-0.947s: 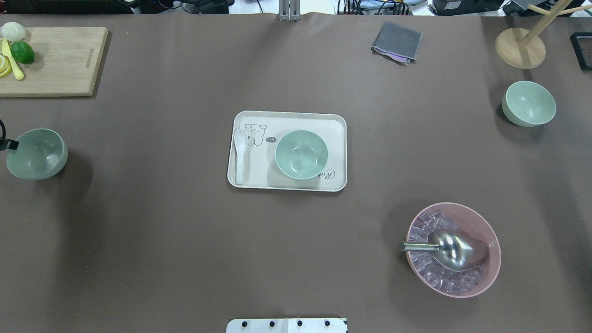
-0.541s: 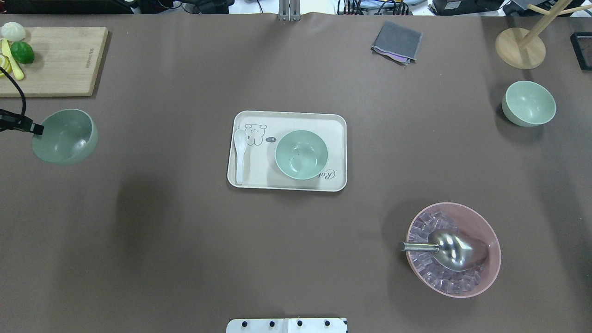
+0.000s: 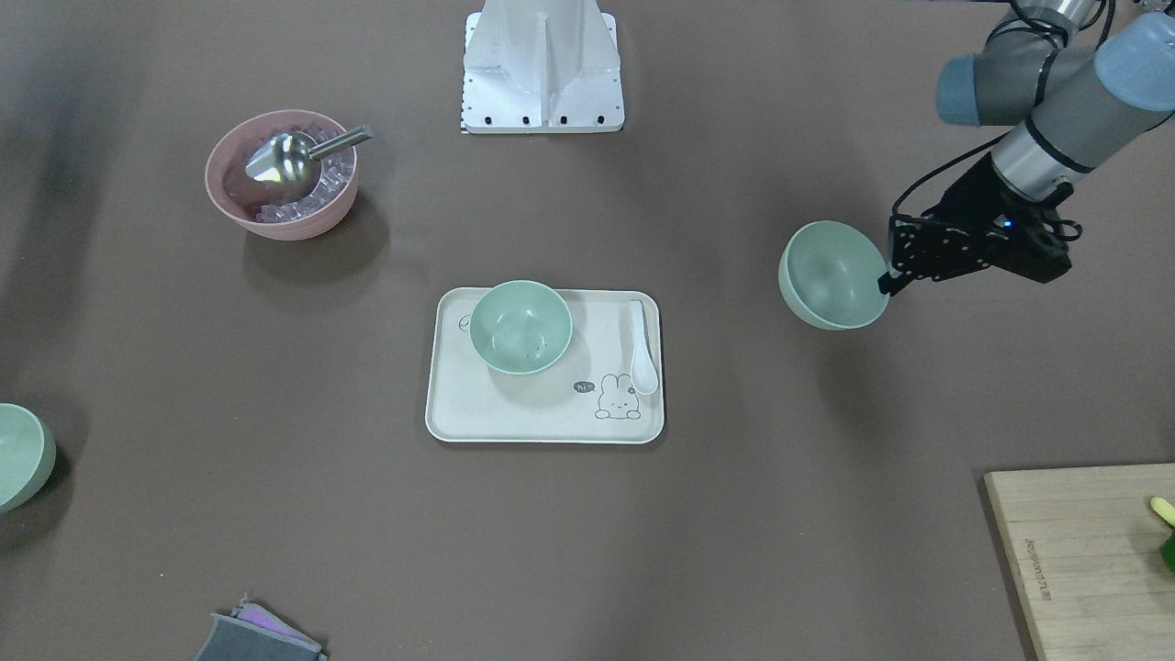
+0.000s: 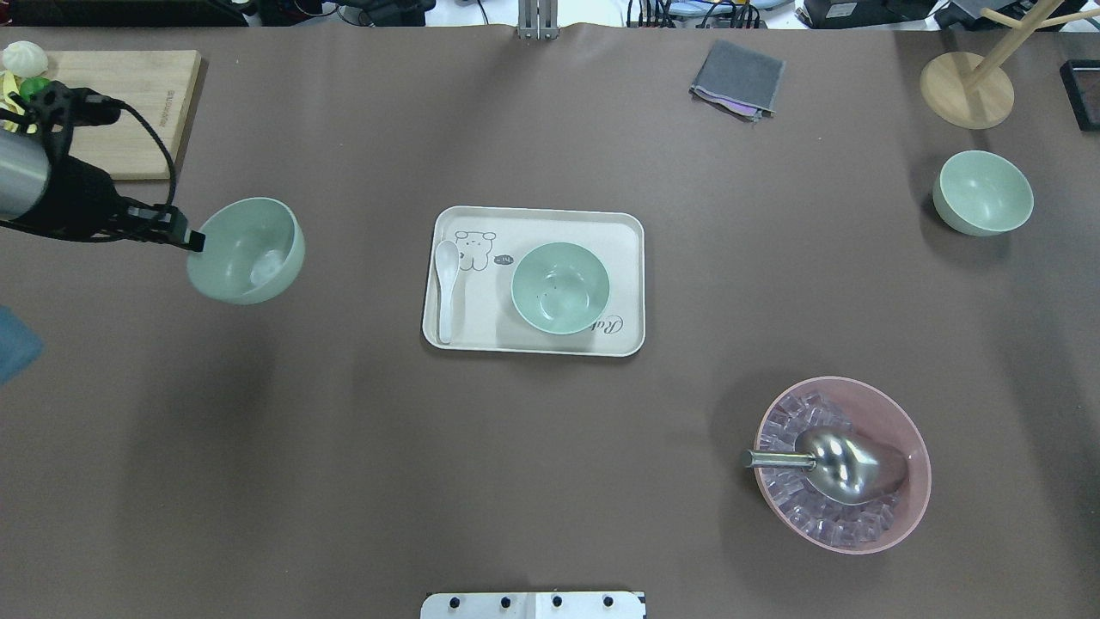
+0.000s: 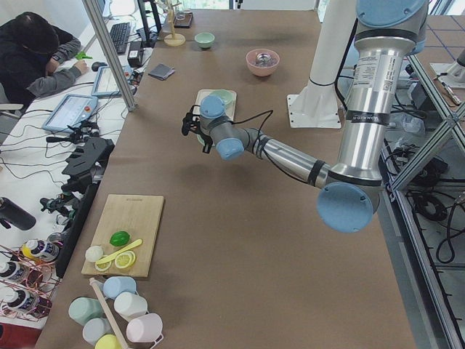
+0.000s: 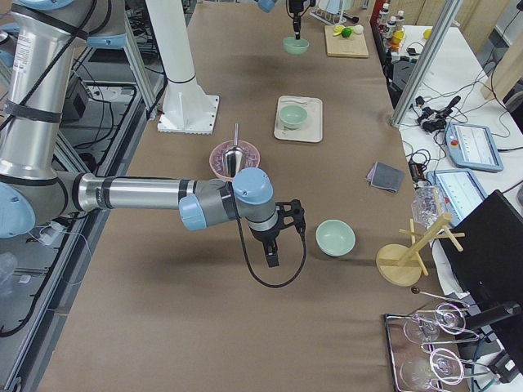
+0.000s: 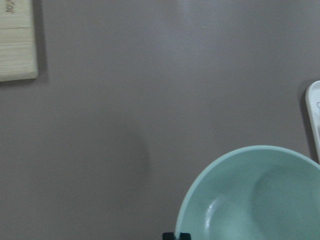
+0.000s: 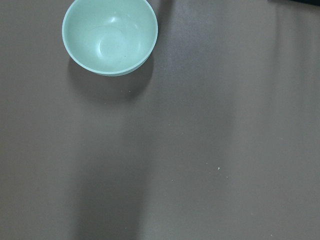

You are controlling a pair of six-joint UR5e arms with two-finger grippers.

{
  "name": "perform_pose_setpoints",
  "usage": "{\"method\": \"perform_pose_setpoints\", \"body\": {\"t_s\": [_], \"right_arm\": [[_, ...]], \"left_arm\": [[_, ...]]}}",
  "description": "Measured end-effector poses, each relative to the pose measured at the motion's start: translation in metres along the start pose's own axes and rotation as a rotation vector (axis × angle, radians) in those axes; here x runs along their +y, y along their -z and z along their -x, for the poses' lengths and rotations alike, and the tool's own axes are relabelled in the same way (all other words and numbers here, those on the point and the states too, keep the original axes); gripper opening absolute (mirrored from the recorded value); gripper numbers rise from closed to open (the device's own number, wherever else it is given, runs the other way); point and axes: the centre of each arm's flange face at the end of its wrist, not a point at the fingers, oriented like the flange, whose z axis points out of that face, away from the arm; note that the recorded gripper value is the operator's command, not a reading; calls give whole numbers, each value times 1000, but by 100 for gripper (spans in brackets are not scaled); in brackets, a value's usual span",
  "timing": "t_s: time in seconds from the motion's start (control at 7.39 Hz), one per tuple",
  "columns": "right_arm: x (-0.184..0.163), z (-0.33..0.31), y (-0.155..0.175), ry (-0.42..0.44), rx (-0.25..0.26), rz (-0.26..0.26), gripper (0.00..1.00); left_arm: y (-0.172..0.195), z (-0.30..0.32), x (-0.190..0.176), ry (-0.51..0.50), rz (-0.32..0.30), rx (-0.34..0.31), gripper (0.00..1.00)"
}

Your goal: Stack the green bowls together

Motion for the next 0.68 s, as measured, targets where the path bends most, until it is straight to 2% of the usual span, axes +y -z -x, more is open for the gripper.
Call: {"method": "perform_pose_setpoints", "body": {"t_s": [0.27, 0.68], "right_arm": [[0, 0, 0, 0, 0, 0, 100], [0, 0, 0, -1, 1, 1, 100]], "left_arm": [[-34, -71, 0, 42, 1, 31, 0], [-80, -205, 0, 124, 4, -1, 0]]}}
